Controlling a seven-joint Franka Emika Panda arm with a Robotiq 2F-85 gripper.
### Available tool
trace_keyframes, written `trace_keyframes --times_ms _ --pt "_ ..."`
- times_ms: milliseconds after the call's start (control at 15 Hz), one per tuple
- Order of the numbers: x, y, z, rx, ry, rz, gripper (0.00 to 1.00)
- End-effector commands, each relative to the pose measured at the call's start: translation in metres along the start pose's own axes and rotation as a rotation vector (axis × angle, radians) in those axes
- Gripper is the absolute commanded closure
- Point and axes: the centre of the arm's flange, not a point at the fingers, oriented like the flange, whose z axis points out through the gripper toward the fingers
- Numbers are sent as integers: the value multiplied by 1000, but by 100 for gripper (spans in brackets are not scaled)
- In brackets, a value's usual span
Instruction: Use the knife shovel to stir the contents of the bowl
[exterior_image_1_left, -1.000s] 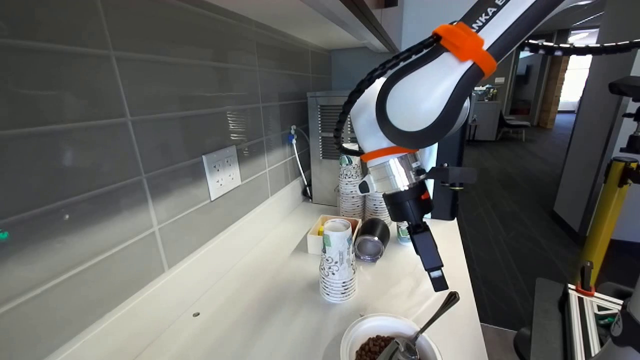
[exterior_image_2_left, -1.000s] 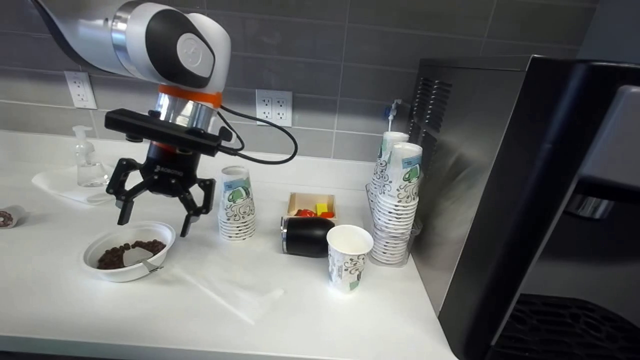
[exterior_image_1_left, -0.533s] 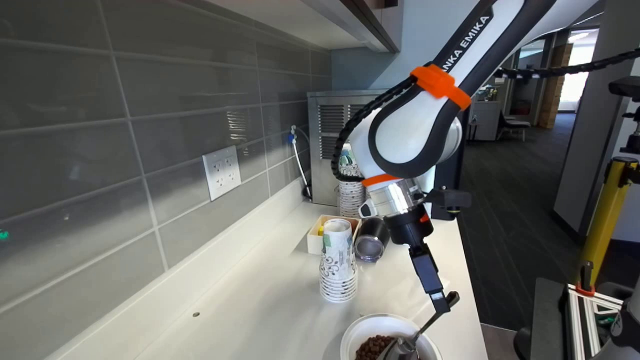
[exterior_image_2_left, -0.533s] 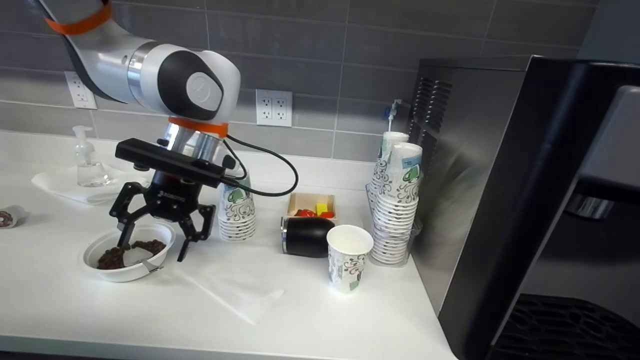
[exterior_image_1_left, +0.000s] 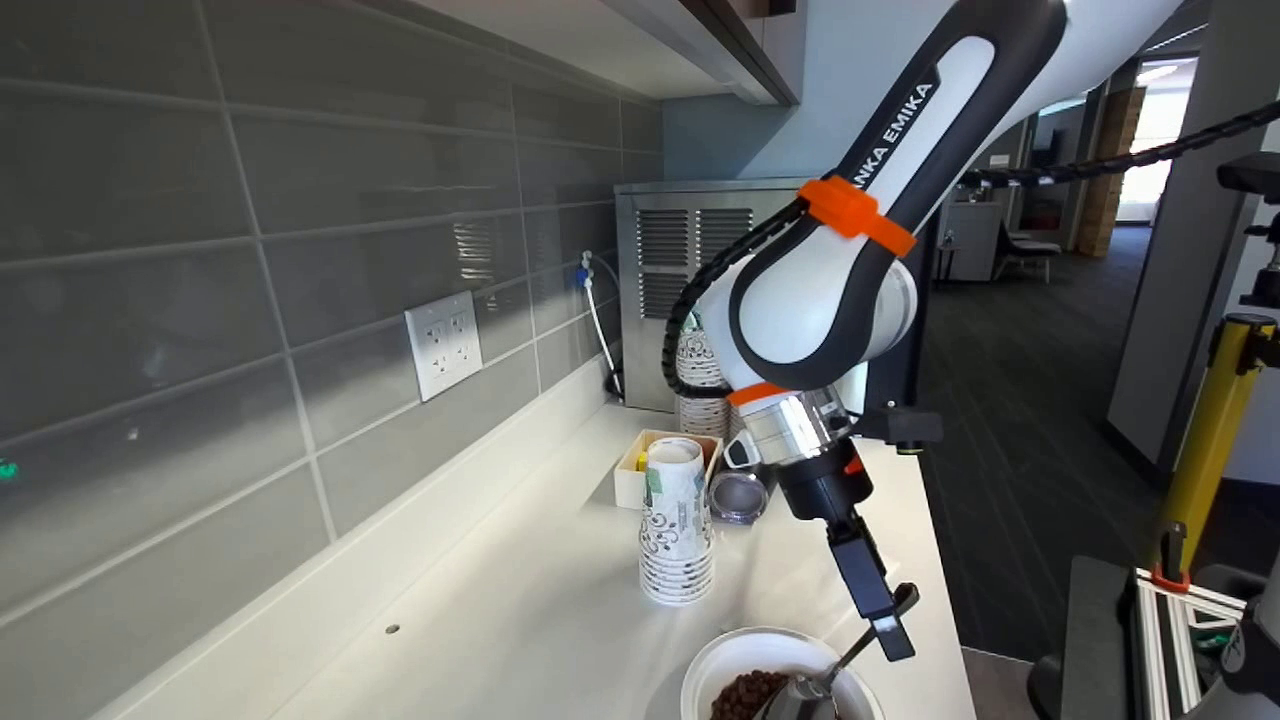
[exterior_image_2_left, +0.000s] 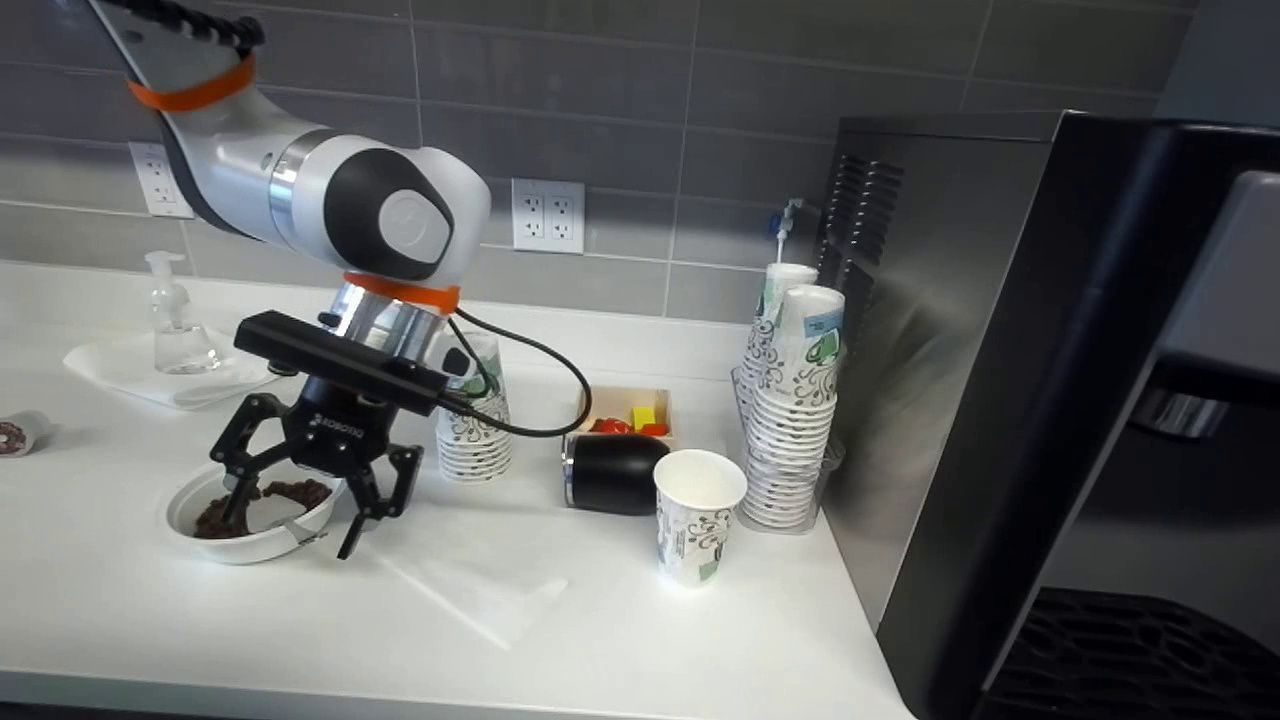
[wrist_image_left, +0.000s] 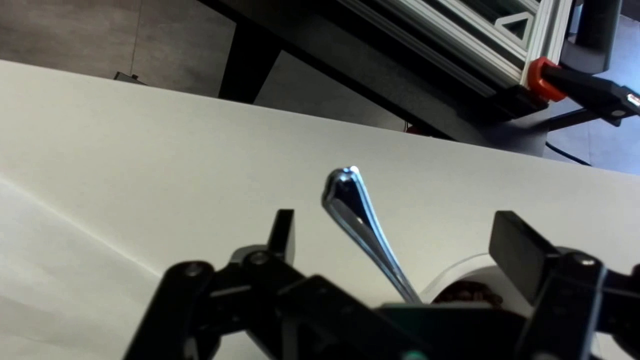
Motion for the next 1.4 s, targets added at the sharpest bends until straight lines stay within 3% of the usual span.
trace_keyframes --times_ms 0,133,200,333,933,1333 --pt "3 5 7 52 -14 -8 0" --pt "1 7 10 60 -22 -6 1" --pt "0 8 11 61 -22 -5 25" --pt "0 9 11 63 -23 -3 29" --pt "5 3 5 44 -21 -17 99" --pt "4 -1 -2 27 -24 -28 99"
